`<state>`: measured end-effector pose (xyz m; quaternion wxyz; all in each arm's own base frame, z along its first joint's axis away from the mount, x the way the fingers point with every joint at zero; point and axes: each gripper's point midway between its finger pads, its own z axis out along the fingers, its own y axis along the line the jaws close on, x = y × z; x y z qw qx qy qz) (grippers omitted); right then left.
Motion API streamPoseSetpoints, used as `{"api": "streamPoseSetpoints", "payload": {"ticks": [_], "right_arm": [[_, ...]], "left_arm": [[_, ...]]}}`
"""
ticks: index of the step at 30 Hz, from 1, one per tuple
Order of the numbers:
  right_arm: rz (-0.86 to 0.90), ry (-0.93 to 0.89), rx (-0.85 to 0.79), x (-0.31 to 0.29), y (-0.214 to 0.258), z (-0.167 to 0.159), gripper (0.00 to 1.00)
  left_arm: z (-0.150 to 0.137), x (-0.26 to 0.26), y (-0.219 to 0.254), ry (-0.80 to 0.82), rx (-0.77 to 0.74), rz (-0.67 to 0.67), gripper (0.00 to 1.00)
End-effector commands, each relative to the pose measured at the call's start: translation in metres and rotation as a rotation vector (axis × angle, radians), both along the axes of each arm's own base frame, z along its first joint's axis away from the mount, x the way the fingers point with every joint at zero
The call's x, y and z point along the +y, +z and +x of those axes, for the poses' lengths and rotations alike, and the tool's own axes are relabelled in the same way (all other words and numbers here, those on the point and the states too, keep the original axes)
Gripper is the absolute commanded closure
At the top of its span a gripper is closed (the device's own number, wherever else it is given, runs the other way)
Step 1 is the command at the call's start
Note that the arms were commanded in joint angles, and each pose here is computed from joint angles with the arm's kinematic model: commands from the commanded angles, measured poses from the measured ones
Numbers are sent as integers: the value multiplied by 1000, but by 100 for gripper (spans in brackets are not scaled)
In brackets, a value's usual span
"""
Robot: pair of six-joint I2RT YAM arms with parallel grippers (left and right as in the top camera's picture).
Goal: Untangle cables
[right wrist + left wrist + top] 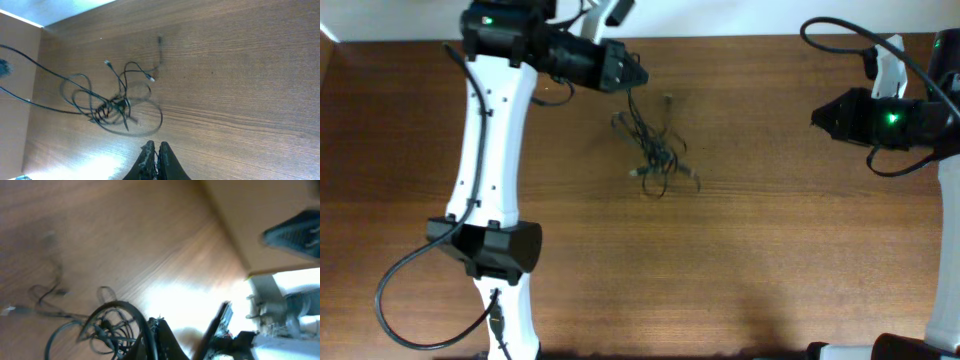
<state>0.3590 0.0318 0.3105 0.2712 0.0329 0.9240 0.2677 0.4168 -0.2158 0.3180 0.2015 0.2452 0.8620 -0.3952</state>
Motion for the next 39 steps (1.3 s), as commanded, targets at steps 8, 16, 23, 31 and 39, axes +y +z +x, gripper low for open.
{"api": "streamPoseSetpoints", "payload": {"ticks": [8,16,23,31,39], "right_arm": [[3,-14,16,-3,-5,2,85],[4,-14,28,-3,-6,0,84],[5,-14,29,-3,-6,0,84],[2,-16,30,-3,-6,0,83],[3,-15,35,-3,-7,-1,83]], "left_arm": [[3,15,-41,-1,-200,526,0],[23,58,-92,80,-57,557,39],[30,93,-203,210,102,735,51],[17,79,-264,-8,32,701,42],[12,80,-299,-42,-11,712,42]]}}
